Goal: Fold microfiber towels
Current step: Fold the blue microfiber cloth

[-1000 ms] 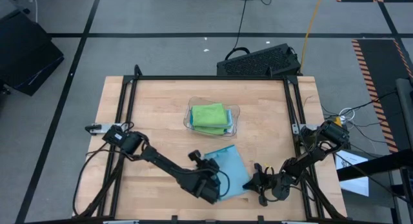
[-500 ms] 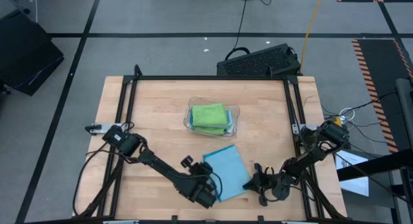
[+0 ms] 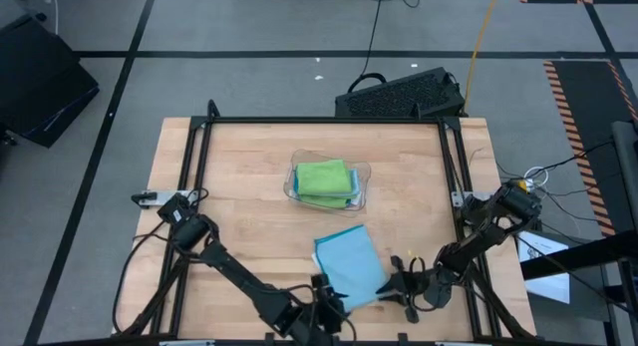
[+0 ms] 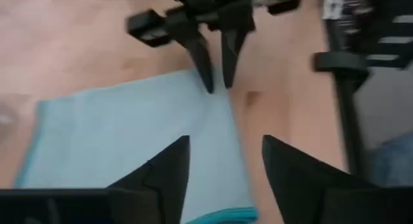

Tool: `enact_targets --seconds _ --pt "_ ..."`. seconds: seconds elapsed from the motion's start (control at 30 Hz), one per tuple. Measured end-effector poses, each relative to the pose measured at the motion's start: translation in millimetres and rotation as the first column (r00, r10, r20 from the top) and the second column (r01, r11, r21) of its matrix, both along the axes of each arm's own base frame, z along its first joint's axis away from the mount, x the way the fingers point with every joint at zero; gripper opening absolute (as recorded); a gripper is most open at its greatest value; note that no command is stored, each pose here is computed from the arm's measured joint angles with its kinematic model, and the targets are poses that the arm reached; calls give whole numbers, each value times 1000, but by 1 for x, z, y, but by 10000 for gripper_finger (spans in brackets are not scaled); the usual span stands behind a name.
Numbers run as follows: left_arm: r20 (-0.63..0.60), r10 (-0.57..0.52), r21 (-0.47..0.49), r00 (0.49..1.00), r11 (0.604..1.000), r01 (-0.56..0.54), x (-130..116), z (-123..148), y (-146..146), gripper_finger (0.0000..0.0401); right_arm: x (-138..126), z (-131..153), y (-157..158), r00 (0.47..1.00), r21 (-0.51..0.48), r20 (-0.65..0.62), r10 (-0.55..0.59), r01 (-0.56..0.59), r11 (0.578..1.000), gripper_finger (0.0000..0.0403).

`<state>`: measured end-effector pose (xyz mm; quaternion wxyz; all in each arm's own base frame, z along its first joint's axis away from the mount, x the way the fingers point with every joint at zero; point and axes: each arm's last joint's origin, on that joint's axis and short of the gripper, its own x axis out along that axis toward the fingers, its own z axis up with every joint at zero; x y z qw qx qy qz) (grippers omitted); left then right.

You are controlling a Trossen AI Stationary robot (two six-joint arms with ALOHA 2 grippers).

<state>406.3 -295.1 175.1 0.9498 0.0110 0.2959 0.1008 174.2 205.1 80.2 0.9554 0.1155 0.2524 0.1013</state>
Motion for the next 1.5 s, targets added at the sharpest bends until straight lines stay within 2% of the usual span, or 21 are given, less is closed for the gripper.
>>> enact_targets --seconds 0.1,0.2,0.4,0.6,0.7,0.83,1.0,1.1,1.3,1.4,1.5 --pt "-12 -50 -49 999 998 49 3 1 -1 216 -4 9 1 998 1 -27 65 -65 998 97" --pt "-27 -87 -48 996 995 85 3 0 -1 226 -10 20 0 995 -15 -67 72 -73 997 122" --pt "-40 -125 -22 991 992 124 2 0 -3 228 -25 38 -2 975 -148 -182 130 -157 976 164" --pt "-72 -126 -7 989 992 126 1 -2 -1 228 -27 38 -1 960 -230 -179 214 -252 940 191" --pt "-137 -136 36 981 989 142 -3 -6 2 228 -27 38 -1 963 -269 -161 216 -254 929 197" --pt "-197 -139 60 970 986 153 -7 -10 5 228 -23 40 -3 975 -274 -127 184 -213 938 198" --pt "-223 -207 -38 953 978 204 4 -15 12 228 -19 42 -3 976 -252 -103 195 -215 944 199" --pt "-225 -241 -63 944 971 232 11 -25 15 228 -19 43 -2 975 -250 -99 199 -218 943 199" --pt "-273 -237 -91 932 971 220 13 -36 19 227 -15 50 1 987 -232 4 160 -155 960 199" --pt "-281 -240 -83 929 971 225 13 -36 21 209 -14 52 1 986 -233 22 164 -155 960 199" --pt "-303 -256 -54 918 966 252 13 -37 22 165 -12 52 -1 988 -238 23 153 -144 961 199"
